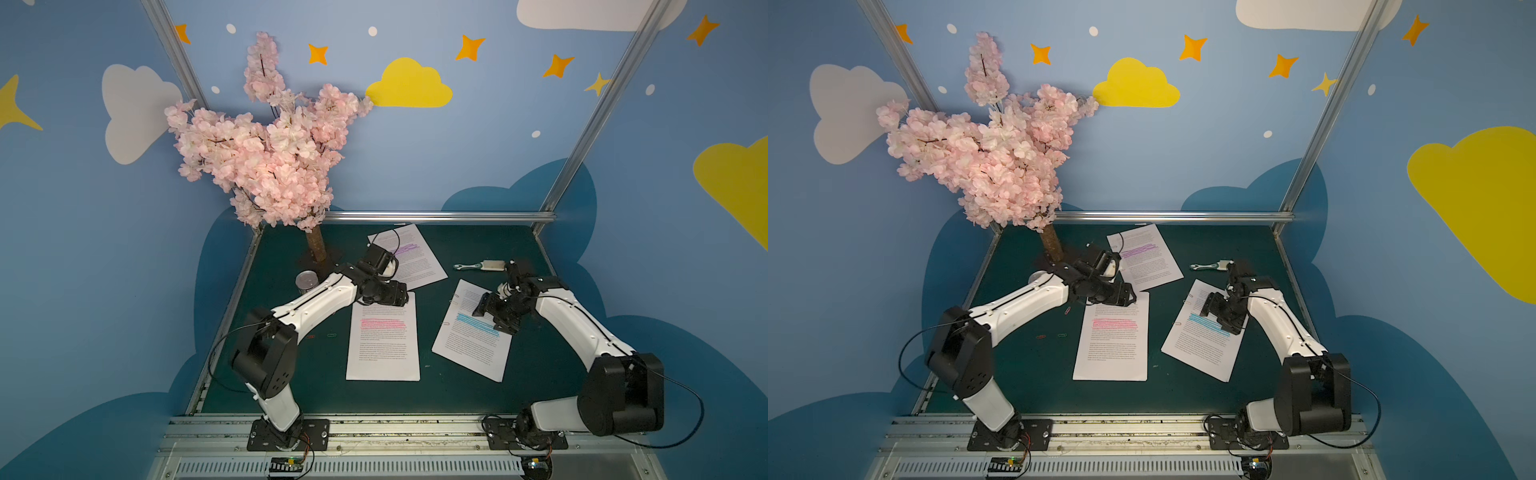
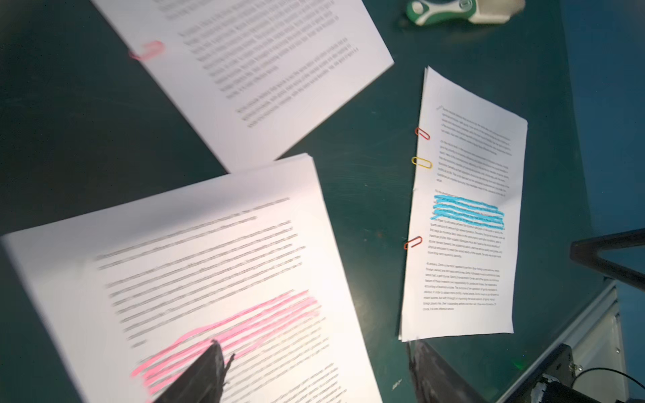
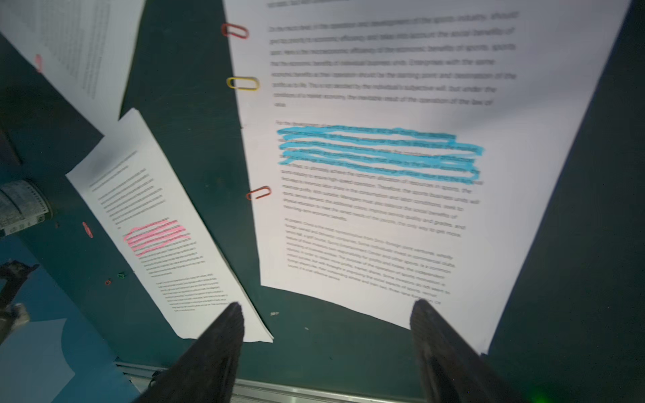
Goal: Unclip the paperclips from the documents
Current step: Place the document at the center of the board, then pick up the document from the center of the board.
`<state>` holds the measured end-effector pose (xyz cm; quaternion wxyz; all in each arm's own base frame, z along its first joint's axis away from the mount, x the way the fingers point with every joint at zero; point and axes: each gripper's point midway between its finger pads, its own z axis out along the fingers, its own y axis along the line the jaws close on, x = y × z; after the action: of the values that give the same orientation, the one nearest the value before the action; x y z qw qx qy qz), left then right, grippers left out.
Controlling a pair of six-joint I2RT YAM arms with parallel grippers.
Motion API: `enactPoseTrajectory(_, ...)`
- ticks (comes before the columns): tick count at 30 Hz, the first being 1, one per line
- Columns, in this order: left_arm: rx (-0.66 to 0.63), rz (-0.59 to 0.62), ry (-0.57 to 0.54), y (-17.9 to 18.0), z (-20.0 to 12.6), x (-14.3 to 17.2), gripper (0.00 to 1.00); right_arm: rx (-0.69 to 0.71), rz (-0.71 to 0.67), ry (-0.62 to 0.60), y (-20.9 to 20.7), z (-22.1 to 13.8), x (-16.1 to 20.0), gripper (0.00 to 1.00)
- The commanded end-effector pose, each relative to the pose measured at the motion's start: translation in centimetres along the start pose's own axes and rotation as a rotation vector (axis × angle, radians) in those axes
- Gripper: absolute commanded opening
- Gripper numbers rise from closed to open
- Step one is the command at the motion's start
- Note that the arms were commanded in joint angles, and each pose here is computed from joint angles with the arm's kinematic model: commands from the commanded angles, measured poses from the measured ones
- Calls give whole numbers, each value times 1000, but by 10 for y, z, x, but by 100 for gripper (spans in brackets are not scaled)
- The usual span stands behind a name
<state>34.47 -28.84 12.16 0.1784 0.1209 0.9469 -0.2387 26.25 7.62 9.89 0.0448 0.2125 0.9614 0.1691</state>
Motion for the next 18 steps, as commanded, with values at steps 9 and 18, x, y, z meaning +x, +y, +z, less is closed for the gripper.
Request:
enactPoseTrajectory(9, 240, 78, 69, -103, 96, 2, 85, -121, 126, -14, -60, -7, 10, 82)
enactPoseTrajectory(18, 188, 130, 118, -109, 147, 23, 85, -240, 226, 15, -67, 17, 9, 82)
